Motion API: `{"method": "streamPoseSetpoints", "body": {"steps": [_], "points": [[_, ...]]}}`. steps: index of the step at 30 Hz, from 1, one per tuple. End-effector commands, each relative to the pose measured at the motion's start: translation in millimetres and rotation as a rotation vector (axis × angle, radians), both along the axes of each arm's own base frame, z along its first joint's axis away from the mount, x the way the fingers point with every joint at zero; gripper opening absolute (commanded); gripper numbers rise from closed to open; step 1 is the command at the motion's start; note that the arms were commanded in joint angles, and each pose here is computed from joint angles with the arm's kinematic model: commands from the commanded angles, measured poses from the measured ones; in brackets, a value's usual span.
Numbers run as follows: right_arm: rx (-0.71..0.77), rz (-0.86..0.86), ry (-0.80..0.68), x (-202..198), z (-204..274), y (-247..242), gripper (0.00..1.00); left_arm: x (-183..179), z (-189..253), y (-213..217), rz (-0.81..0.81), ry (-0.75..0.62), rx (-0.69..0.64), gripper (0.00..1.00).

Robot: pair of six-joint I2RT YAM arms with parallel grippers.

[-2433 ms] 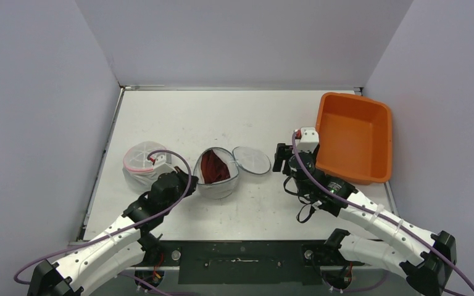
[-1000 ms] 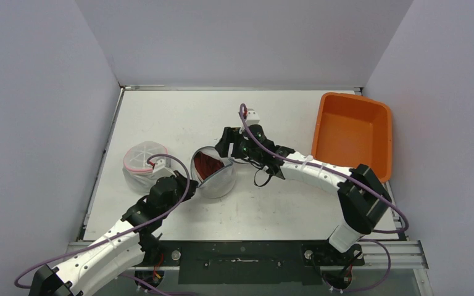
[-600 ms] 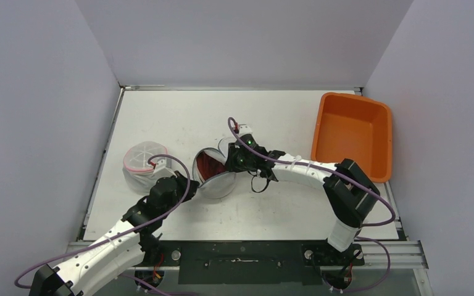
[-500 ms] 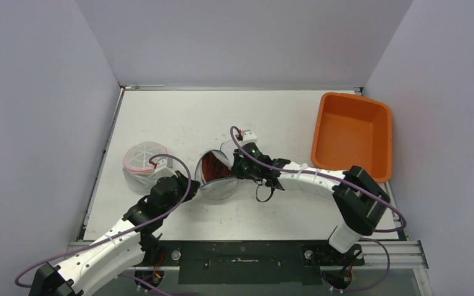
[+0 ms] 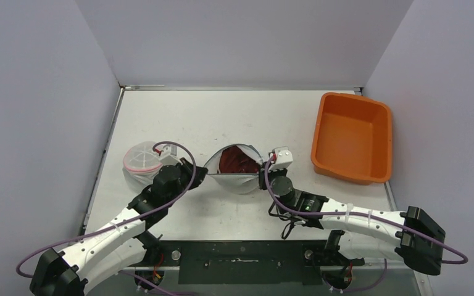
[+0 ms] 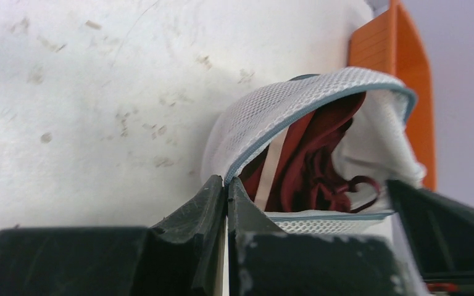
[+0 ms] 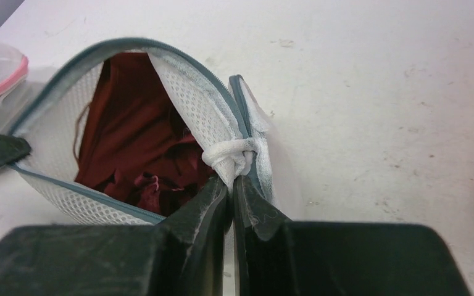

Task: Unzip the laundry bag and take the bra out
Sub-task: Pick up the bra from the laundry bag.

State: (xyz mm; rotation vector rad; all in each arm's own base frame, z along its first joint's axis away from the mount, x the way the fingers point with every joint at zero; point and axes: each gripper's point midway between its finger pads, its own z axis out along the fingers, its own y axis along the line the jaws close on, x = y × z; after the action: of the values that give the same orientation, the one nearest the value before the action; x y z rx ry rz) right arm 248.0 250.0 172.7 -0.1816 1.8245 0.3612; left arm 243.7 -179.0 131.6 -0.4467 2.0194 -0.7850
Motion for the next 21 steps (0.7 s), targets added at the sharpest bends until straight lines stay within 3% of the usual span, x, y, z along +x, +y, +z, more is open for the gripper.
{"method": "streamPoseSetpoints", "body": {"steps": [1,5,11,15,18,21], "points": [[0.108,-0.161,-0.165,13,31,-31,0.05,31,69,-13,0.031,-0.166,-0.086,0.0],[0.16,-0.171,-0.203,14,27,-38,0.05,39,83,-19,0.026,-0.208,-0.102,0.0],[0.127,-0.18,-0.07,13,-32,-45,0.05,35,28,-33,-0.032,-0.112,-0.093,0.0],[0.121,-0.153,-0.019,0,-47,-46,0.08,22,12,-44,-0.113,-0.1,-0.11,0.0],[0.113,-0.14,0.006,-7,-46,-47,0.18,17,11,-46,-0.148,-0.11,-0.085,0.0],[0.106,-0.128,0.028,-13,-41,-49,0.44,14,14,-48,-0.172,-0.128,-0.075,0.0]]}}
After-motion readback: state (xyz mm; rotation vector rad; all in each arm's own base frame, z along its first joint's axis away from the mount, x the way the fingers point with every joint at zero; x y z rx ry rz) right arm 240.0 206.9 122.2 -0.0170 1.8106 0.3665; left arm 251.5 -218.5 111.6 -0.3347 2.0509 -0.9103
